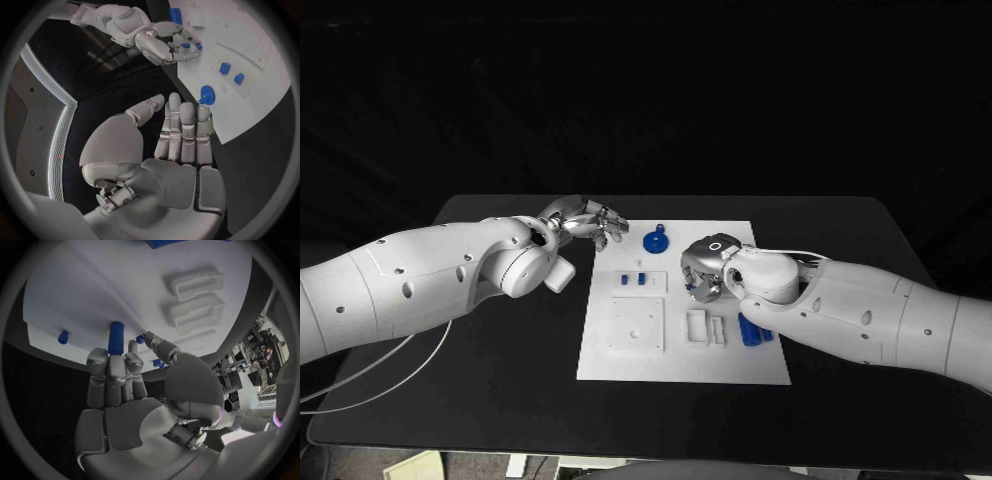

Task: Assemble the parts on the task board

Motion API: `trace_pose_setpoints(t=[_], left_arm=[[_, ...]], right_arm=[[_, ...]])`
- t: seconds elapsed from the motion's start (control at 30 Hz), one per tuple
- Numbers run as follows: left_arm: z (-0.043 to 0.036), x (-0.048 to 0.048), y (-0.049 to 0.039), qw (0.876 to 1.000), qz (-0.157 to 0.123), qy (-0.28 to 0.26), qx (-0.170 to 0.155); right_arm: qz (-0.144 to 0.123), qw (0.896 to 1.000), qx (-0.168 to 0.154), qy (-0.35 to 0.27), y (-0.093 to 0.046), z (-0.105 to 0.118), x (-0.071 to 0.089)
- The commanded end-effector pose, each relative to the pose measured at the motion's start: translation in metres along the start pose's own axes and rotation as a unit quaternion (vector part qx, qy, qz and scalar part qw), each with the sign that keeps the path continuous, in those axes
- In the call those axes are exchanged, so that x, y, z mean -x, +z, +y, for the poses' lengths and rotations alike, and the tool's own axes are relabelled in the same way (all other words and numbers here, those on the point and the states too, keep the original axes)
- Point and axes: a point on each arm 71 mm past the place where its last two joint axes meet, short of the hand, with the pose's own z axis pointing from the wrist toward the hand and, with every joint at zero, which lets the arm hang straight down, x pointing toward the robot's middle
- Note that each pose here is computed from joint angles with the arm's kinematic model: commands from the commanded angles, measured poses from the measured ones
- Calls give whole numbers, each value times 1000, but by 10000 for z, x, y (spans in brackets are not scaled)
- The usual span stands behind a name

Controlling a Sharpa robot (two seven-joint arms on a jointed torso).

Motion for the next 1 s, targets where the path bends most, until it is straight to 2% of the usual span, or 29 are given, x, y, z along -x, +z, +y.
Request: trace_pose_setpoints(t=[0.03,0.4,1.0], left_arm=[[-8,-20,-1,1000,10,0,-2],[-5,-23,-6,1000,13,1,-1],[-6,-31,-16,1000,17,4,-1]], right_arm=[[24,1000,5,-8,-21,38,-129],[31,999,7,-4,-21,36,-145],[77,997,20,0,-17,58,-271]])
